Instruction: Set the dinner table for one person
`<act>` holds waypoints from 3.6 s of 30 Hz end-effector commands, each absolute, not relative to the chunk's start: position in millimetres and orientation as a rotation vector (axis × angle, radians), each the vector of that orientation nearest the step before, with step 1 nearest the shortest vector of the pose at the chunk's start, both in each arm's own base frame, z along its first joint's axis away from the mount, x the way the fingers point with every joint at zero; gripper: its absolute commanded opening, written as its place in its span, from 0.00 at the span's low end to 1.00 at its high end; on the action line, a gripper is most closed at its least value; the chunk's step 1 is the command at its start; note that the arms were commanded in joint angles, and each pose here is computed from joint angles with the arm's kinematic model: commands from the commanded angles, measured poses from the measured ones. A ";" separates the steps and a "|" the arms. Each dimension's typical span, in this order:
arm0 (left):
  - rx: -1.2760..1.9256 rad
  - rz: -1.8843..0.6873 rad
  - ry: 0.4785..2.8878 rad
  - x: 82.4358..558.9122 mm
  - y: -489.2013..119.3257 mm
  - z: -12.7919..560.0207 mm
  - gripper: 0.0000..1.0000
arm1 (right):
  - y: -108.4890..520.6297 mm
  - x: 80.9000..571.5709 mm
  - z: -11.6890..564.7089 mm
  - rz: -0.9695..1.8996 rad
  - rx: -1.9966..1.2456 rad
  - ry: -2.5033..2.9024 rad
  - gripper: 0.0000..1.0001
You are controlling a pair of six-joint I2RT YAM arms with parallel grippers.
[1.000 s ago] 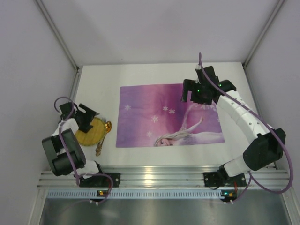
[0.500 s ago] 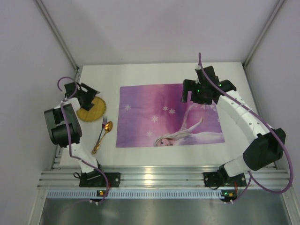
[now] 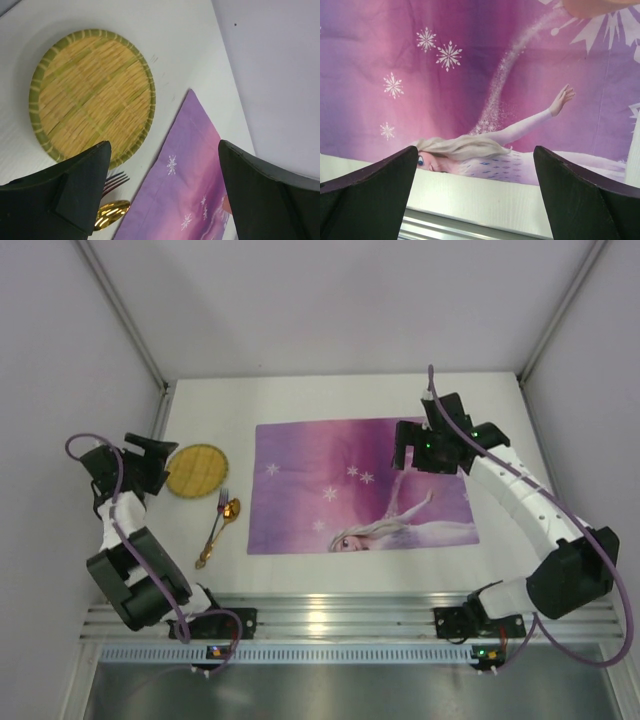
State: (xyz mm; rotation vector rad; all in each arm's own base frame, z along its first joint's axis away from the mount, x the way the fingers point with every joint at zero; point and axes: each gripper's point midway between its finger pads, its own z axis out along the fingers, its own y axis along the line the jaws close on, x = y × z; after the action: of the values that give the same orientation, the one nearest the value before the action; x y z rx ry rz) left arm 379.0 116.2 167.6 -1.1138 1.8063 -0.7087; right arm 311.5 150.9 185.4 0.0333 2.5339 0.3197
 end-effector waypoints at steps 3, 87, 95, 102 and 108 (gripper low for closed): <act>-1.159 -0.656 1.880 335.1 100.8 140.8 0.93 | 145.4 299.1 204.3 0.338 0.019 2.471 1.00; -0.323 -1.434 1.979 430.2 -206.7 195.6 0.00 | 101.3 238.9 281.9 0.450 0.226 2.258 1.00; -0.229 -1.336 2.189 418.6 -285.4 138.1 0.00 | 90.6 215.5 271.1 0.428 0.233 2.282 1.00; -0.289 -1.135 2.310 419.1 -269.3 99.1 0.04 | 79.7 202.7 265.7 0.383 0.230 2.286 1.00; -0.266 -1.140 2.405 405.3 -275.2 76.4 0.33 | 78.2 199.8 259.6 0.372 0.216 2.299 1.00</act>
State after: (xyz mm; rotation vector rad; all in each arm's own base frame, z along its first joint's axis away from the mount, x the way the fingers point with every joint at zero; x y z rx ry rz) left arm 404.6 -268.2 66.8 -0.3292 2.4101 -1.1272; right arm 200.0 85.3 260.2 0.2159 2.3044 0.4063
